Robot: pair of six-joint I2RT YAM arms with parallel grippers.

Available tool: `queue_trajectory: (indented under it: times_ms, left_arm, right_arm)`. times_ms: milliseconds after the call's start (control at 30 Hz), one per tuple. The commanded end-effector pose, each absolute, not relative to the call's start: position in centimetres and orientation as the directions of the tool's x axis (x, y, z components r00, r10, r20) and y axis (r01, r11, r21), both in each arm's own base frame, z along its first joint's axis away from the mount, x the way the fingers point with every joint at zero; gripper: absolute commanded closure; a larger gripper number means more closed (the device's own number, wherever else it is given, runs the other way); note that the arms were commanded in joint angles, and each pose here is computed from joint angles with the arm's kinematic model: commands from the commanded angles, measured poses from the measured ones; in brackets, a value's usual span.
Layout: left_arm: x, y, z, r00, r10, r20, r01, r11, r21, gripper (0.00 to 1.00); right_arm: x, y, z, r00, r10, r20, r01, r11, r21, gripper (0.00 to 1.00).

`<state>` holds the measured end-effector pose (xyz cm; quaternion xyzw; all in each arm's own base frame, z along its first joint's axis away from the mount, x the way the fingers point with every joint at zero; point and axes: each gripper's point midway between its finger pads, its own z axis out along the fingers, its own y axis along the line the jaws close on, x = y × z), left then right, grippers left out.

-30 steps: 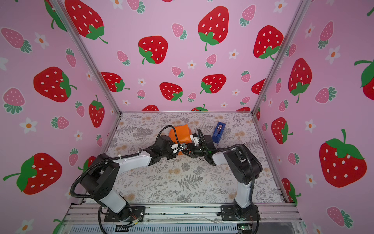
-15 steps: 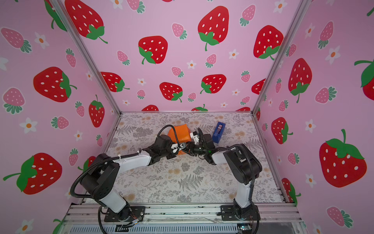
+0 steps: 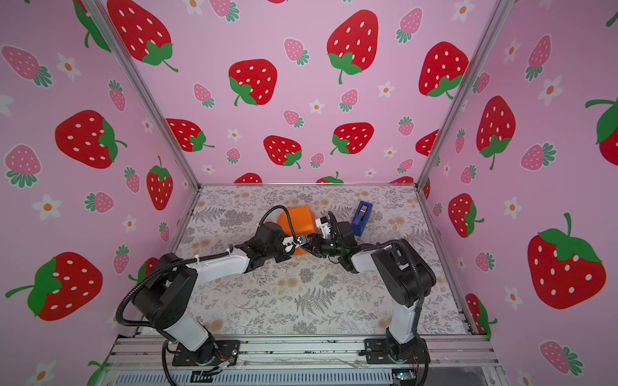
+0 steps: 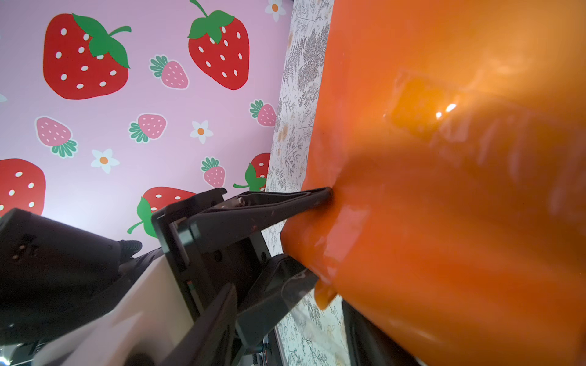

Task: Wrap a gift box in wrapping paper
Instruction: Stick the wrapping paper to the gift box.

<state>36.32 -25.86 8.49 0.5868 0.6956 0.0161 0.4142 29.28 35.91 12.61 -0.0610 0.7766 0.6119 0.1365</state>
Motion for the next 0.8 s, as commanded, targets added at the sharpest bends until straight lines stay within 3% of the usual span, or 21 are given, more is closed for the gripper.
queue_trajectory:
  times_ms: [0, 167, 300, 467, 767]
  left_arm:
    - [33.1, -23.6, 2.7, -0.056, 0.903, -0.426, 0.89, 0.238, 0.388, 0.64]
    - [33.1, -23.6, 2.7, -0.058, 0.903, -0.425, 0.891, 0.239, 0.386, 0.64]
    - [33.2, -23.6, 2.8, -0.057, 0.903, -0.426, 0.89, 0.24, 0.389, 0.64]
    - [33.2, -23.5, 2.8, -0.059, 0.904, -0.424, 0.889, 0.24, 0.39, 0.64]
    - [33.3, -23.6, 2.8, -0.061, 0.903, -0.425, 0.891, 0.241, 0.385, 0.65]
  right_arm:
    - [28.8, 36.5, 18.6, -0.896, 0.084, -0.437, -0.428, 0.106, 0.898, 0.43]
    - [28.7, 36.5, 18.9, -0.899, 0.089, -0.43, -0.423, 0.087, 0.902, 0.43]
    - [28.3, 36.5, 16.3, -0.944, 0.041, -0.328, -0.317, 0.174, 0.932, 0.42]
    - [27.3, 35.7, 13.5, -0.98, 0.019, -0.198, -0.184, 0.292, 0.939, 0.34]
    - [26.4, 35.1, 13.3, -0.986, -0.021, -0.165, -0.162, 0.362, 0.918, 0.26]
